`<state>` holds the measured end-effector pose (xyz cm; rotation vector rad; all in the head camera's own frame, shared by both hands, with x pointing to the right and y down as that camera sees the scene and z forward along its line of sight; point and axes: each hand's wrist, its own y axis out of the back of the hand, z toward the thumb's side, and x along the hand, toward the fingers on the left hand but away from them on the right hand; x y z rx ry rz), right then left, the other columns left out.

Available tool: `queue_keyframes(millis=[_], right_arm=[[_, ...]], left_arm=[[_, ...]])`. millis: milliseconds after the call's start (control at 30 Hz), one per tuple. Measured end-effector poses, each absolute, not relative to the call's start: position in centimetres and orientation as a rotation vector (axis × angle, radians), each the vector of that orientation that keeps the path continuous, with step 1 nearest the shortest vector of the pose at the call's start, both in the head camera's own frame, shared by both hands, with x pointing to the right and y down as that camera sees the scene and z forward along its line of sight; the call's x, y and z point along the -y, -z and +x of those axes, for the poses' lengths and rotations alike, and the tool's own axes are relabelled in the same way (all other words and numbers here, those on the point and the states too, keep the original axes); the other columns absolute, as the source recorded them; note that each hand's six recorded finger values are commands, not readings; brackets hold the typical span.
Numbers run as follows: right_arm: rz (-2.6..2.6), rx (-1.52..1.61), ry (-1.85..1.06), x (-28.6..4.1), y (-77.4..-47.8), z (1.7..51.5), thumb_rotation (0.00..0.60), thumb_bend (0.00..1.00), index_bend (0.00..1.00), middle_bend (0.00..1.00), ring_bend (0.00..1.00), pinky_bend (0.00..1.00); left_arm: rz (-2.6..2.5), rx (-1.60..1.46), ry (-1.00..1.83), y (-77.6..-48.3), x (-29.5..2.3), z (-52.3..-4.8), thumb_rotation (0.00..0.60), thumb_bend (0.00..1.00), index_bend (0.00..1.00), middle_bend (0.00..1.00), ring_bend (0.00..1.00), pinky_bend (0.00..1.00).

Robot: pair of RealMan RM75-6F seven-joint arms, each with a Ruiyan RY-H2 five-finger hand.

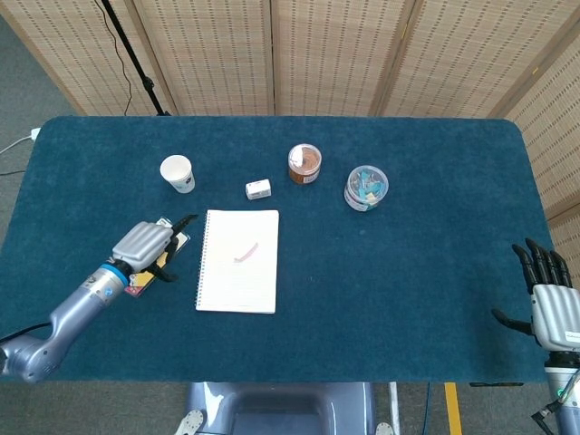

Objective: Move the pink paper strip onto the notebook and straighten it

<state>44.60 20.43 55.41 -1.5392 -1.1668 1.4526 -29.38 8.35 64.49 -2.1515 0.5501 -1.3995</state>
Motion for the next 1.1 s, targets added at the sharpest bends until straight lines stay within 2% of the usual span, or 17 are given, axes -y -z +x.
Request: queue_keyframes(millis=[267, 300, 367, 400, 433, 500, 533, 933, 1100], right_arm=[[-1.57, 1.173, -1.453, -20.4, -55.6, 44.5, 0.6, 0.0, 0.0, 0.0, 0.0, 0.0], [-1.574, 1.174, -1.454, -20.4, -55.6, 44.5, 0.6, 0.0, 0.0, 0.0, 0.0, 0.0], [-1.582, 1.177, -1.453, -20.4, -55.7, 44.4, 0.6, 0.0, 0.0, 0.0, 0.0, 0.0], [-1.582, 1.178, -1.452, -20.4, -55.7, 44.4, 0.6, 0.0, 0.0, 0.0, 0.0, 0.0], [-1.582, 1.178, -1.45, -20.4, -55.6, 44.4, 0.6, 0.0, 0.0, 0.0, 0.0, 0.0], [-1.583, 1.179, -1.448, -20.4, -55.6, 44.3, 0.6, 0.0, 0.0, 0.0, 0.0, 0.0], [-1.585, 1.18, -1.446, -20.4, -55.6, 44.3, 0.6, 0.0, 0.0, 0.0, 0.0, 0.0], [-1.591, 1.185, -1.435, -20.5, -55.5, 44.0, 0.6, 0.0, 0.0, 0.0, 0.0, 0.0], [-1.595, 1.186, -1.431, -20.6, -55.4, 43.9, 0.6, 0.0, 0.0, 0.0, 0.0, 0.0]], left_arm=[[-2.185, -0.452, 1.461, -65.6, -8.0, -25.6, 0.6, 0.0, 0.0, 0.7, 0.5, 0.56], [-2.184, -0.444, 1.471, -65.6, -8.0, -25.4, 0.597, 0.0, 0.0, 0.68, 0.48, 0.56], [-2.183, -0.434, 1.503, -65.8, -8.2, -25.1, 0.572, 0.0, 0.0, 0.56, 0.39, 0.55], [-2.181, -0.433, 1.519, -65.9, -8.2, -25.0, 0.551, 0.0, 0.0, 0.43, 0.3, 0.47], [-2.177, -0.432, 1.542, -66.0, -8.3, -24.9, 0.532, 0.0, 0.0, 0.26, 0.18, 0.31], [-2.166, -0.428, 1.575, -66.0, -8.5, -24.8, 0.509, 0.0, 0.0, 0.06, 0.03, 0.06], [-2.152, -0.424, 1.593, -65.9, -8.7, -24.7, 0.501, 0.0, 0.0, 0.01, 0.0, 0.0], [-2.1, -0.434, 1.602, -64.7, -9.0, -23.8, 0.472, 0.0, 0.01, 0.0, 0.0, 0.0], [-2.092, -0.434, 1.6, -65.0, -8.7, -23.4, 0.447, 0.0, 0.1, 0.0, 0.0, 0.0]])
